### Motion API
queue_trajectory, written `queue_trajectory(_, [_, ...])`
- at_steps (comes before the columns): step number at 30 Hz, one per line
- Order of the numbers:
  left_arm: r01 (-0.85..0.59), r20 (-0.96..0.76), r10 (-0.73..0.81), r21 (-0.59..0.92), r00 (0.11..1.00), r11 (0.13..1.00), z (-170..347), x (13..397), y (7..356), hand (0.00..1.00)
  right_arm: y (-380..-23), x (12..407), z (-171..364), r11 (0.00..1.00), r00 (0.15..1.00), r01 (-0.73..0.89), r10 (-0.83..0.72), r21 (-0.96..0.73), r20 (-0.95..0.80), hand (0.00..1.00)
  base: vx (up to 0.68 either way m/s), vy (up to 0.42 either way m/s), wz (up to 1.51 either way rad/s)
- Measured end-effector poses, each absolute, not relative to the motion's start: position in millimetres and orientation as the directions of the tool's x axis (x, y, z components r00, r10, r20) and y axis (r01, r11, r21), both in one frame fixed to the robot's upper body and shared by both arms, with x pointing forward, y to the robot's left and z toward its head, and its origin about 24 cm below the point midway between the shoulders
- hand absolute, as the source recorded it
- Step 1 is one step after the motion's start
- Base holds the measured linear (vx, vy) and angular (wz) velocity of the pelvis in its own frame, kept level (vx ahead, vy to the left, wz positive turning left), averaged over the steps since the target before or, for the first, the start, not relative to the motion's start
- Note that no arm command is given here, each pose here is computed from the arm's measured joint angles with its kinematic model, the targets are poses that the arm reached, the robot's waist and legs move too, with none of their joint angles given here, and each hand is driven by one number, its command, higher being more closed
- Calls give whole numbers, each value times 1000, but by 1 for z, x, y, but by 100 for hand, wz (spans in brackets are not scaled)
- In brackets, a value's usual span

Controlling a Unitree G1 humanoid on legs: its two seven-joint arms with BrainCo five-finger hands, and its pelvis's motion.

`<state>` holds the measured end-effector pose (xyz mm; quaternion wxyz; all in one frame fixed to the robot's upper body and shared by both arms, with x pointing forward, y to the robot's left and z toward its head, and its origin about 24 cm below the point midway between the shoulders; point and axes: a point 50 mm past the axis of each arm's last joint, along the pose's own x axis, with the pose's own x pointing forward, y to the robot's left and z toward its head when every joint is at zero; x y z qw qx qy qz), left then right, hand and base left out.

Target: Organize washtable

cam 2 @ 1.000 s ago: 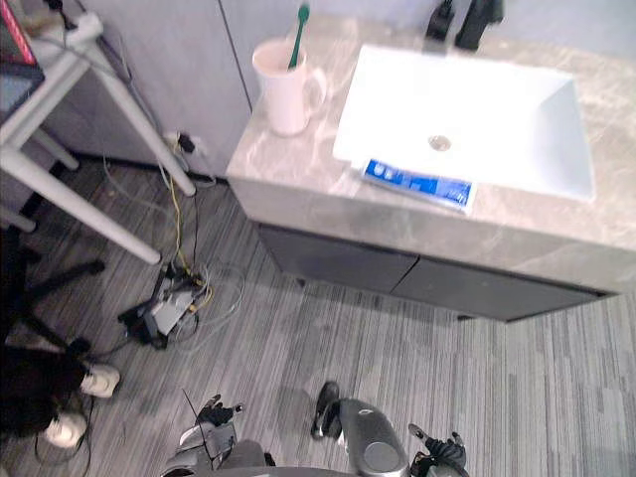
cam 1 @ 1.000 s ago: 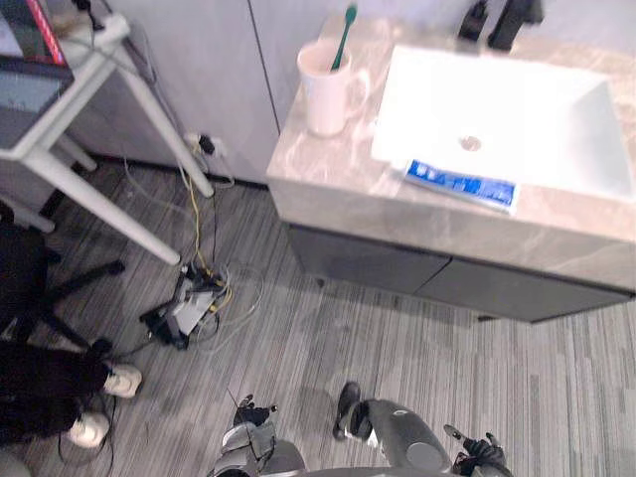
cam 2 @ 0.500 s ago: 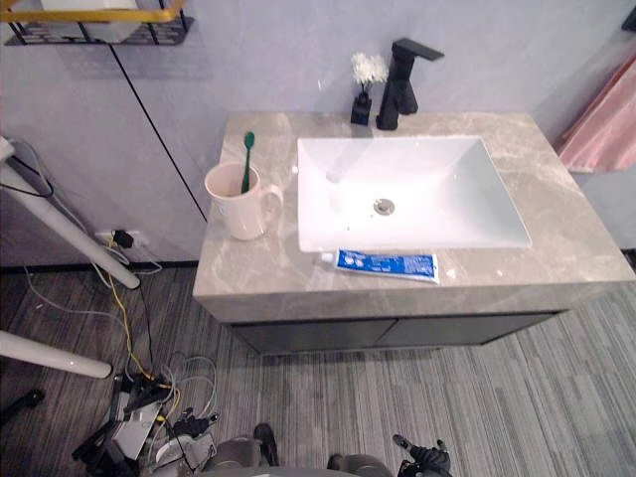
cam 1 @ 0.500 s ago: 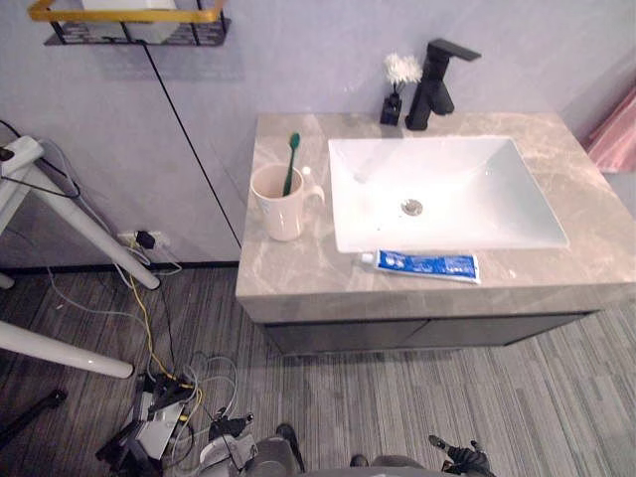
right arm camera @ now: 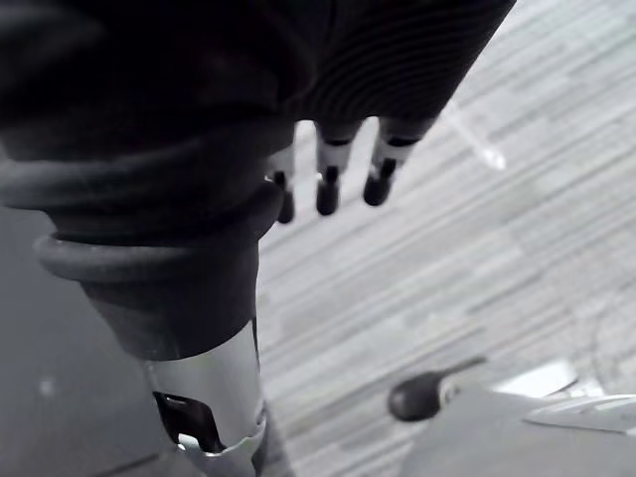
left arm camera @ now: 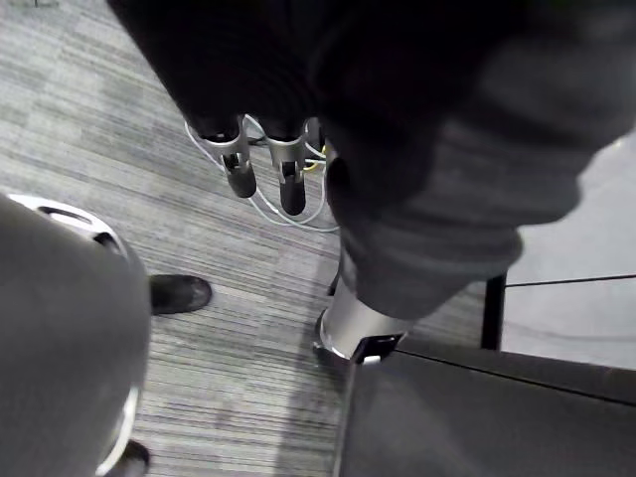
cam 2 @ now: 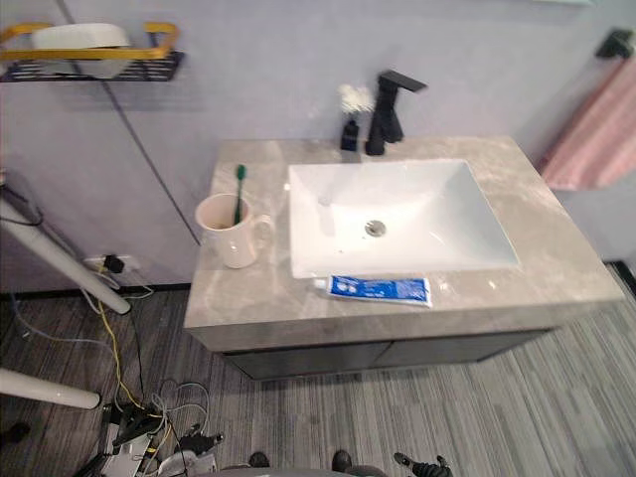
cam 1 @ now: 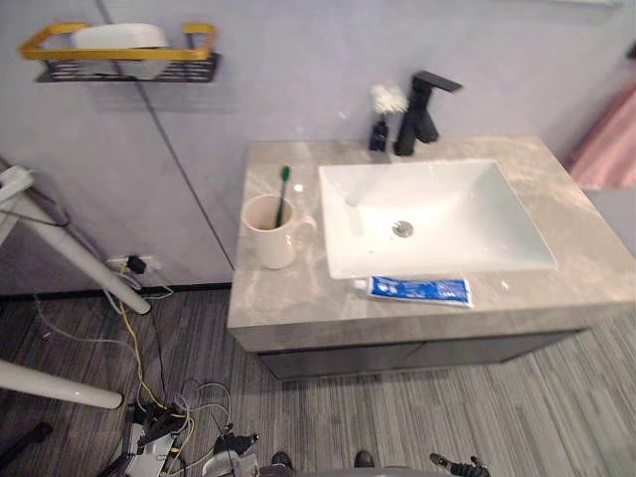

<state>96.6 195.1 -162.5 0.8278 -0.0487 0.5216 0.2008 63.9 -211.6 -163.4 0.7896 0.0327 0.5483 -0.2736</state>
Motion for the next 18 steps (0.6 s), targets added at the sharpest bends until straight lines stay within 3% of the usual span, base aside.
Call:
queue_trajectory(7, [-262, -862, 284, 184, 419, 947, -158, 109, 203, 0, -207, 54, -166, 821, 214, 525, -383, -224, -899, 0, -105, 14, -58])
queue_trajectory(18, [-199, -860, 265, 196, 436, 960, -158, 111, 200, 0, -214, 53, -166, 838, 199, 481, -389, -257, -899, 0, 13, 40, 17])
